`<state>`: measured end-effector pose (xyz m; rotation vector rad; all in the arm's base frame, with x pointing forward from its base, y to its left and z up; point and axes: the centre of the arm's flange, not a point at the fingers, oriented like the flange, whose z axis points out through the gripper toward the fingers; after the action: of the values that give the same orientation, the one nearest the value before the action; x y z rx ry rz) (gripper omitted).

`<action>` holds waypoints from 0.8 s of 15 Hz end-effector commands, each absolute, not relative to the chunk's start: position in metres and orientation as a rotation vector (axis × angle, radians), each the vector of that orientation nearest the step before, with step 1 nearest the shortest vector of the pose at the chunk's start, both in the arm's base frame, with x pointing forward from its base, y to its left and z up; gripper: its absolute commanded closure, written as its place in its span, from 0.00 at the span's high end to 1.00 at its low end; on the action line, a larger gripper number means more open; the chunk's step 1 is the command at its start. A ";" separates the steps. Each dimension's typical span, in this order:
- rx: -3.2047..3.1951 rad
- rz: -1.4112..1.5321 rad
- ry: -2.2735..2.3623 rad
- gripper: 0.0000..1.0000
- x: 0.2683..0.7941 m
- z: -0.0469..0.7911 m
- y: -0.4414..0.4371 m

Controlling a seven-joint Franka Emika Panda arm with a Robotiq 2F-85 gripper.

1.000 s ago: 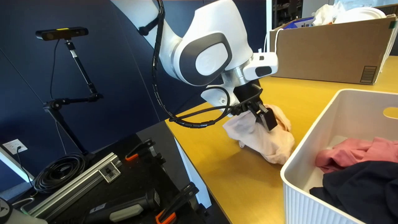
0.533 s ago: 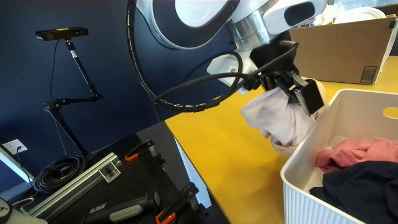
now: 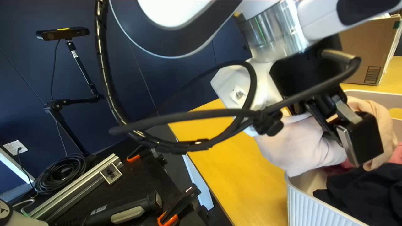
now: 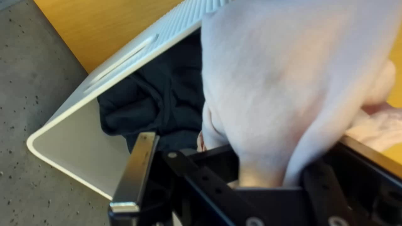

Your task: Fold the t-shirt

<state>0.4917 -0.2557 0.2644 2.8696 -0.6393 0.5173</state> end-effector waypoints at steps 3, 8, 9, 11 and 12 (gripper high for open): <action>2.880 0.456 -0.686 0.00 0.482 0.209 -0.280; 2.842 0.520 -0.743 0.26 0.465 0.219 -0.303; 2.834 0.530 -0.754 0.33 0.461 0.226 -0.307; 2.820 0.548 -0.769 0.48 0.458 0.237 -0.313; 2.814 0.561 -0.771 0.54 0.459 0.244 -0.312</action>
<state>0.4646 -0.3061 0.2223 2.8199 -0.7709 0.5058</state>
